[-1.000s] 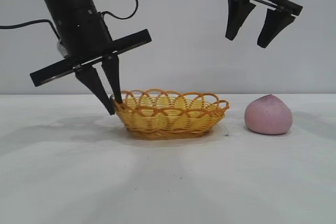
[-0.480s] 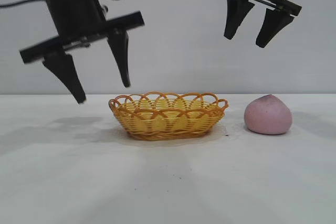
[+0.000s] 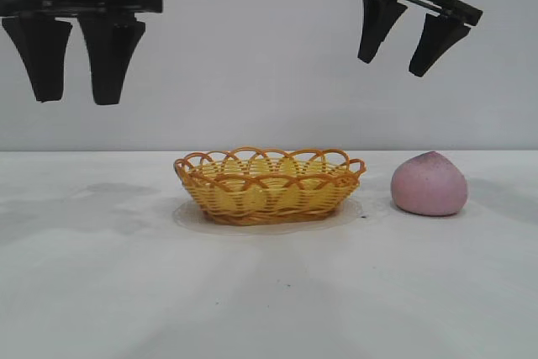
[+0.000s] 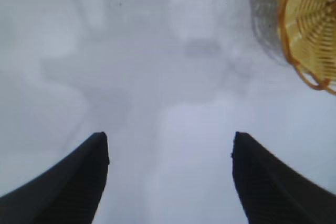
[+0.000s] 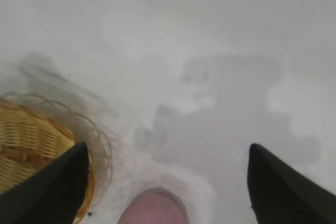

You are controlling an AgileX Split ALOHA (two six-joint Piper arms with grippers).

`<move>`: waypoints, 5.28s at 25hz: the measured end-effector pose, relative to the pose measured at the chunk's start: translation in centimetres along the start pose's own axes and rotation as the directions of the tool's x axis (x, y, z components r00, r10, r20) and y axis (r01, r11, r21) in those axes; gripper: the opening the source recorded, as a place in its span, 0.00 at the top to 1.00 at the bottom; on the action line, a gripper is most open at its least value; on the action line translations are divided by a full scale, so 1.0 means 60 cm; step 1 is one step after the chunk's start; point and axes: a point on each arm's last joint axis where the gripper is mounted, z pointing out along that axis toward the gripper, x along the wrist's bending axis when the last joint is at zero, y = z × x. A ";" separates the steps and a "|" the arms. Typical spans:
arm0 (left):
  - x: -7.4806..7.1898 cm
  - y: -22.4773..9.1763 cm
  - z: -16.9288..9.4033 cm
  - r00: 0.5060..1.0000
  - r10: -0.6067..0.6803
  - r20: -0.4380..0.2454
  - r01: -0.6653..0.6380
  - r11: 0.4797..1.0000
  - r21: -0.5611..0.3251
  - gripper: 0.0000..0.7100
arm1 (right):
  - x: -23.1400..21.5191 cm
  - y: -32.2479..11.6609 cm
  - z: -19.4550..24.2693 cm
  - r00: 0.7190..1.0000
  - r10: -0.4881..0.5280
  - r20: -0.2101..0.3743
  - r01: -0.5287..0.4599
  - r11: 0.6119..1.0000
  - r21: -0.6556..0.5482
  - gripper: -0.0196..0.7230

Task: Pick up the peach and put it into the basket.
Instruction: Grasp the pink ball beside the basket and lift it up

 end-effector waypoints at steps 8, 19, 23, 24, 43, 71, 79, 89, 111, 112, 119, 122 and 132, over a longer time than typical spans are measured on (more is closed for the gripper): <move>0.108 -0.018 0.003 0.993 -0.119 -0.011 0.119 0.993 0.018 0.38 | 0.000 0.000 0.000 1.000 0.000 0.000 0.000 1.000 0.000 0.23; 0.176 -0.056 -0.065 0.975 -0.209 -0.070 0.204 0.976 -0.075 0.38 | 0.001 -0.002 0.000 1.000 0.001 -0.009 -0.001 1.000 0.015 0.23; 0.182 -0.091 -0.121 0.967 -0.239 -0.088 0.224 0.963 -0.148 0.38 | 0.001 -0.003 0.000 1.000 0.001 -0.009 -0.001 1.000 0.017 0.23; 0.179 -0.102 -0.131 0.967 -0.239 -0.091 0.223 0.962 -0.157 0.38 | 0.001 -0.003 0.000 1.000 0.001 -0.009 -0.001 1.000 0.017 0.23; 0.039 -0.455 -0.180 0.954 -0.299 -0.025 0.263 0.872 -0.412 0.38 | 0.003 -0.006 0.000 1.000 0.000 -0.017 0.000 0.999 0.037 0.23; -0.043 -0.673 -0.122 0.946 -0.322 -0.037 0.154 0.546 -0.824 0.38 | 0.005 -0.011 0.000 0.999 0.002 -0.033 0.000 0.997 0.071 0.23; -0.042 -0.673 -0.122 0.946 -0.323 -0.037 0.154 0.544 -0.825 0.38 | 0.012 -0.008 -0.001 0.997 0.022 -0.078 -0.018 0.998 0.054 0.23; -0.042 -0.673 -0.122 0.946 -0.323 -0.037 0.154 0.544 -0.825 0.38 | 0.022 -0.003 -0.002 0.988 0.050 -0.143 -0.047 0.999 0.028 0.23; -0.053 -0.668 -0.122 0.933 -0.357 -0.047 0.166 0.541 -0.825 0.38 | 0.022 -0.003 -0.002 0.988 0.052 -0.146 -0.048 0.998 0.027 0.23; -0.055 -0.668 -0.122 0.938 -0.343 -0.050 0.155 0.543 -0.825 0.38 | 0.022 -0.003 -0.002 0.988 0.052 -0.146 -0.048 0.998 0.027 0.23; -0.057 -0.667 -0.122 0.943 -0.330 -0.046 0.150 0.543 -0.826 0.38 | 0.017 -0.005 -0.001 0.993 0.038 -0.114 -0.034 0.999 0.039 0.23; -0.057 -0.667 -0.122 0.943 -0.330 -0.046 0.150 0.543 -0.826 0.38 | 0.008 -0.010 -0.001 0.999 0.011 -0.052 -0.007 0.998 0.065 0.23; -0.057 -0.667 -0.122 0.943 -0.330 -0.046 0.150 0.543 -0.826 0.38 | -0.003 -0.014 -0.023 0.995 0.062 0.080 -0.069 0.994 0.084 0.33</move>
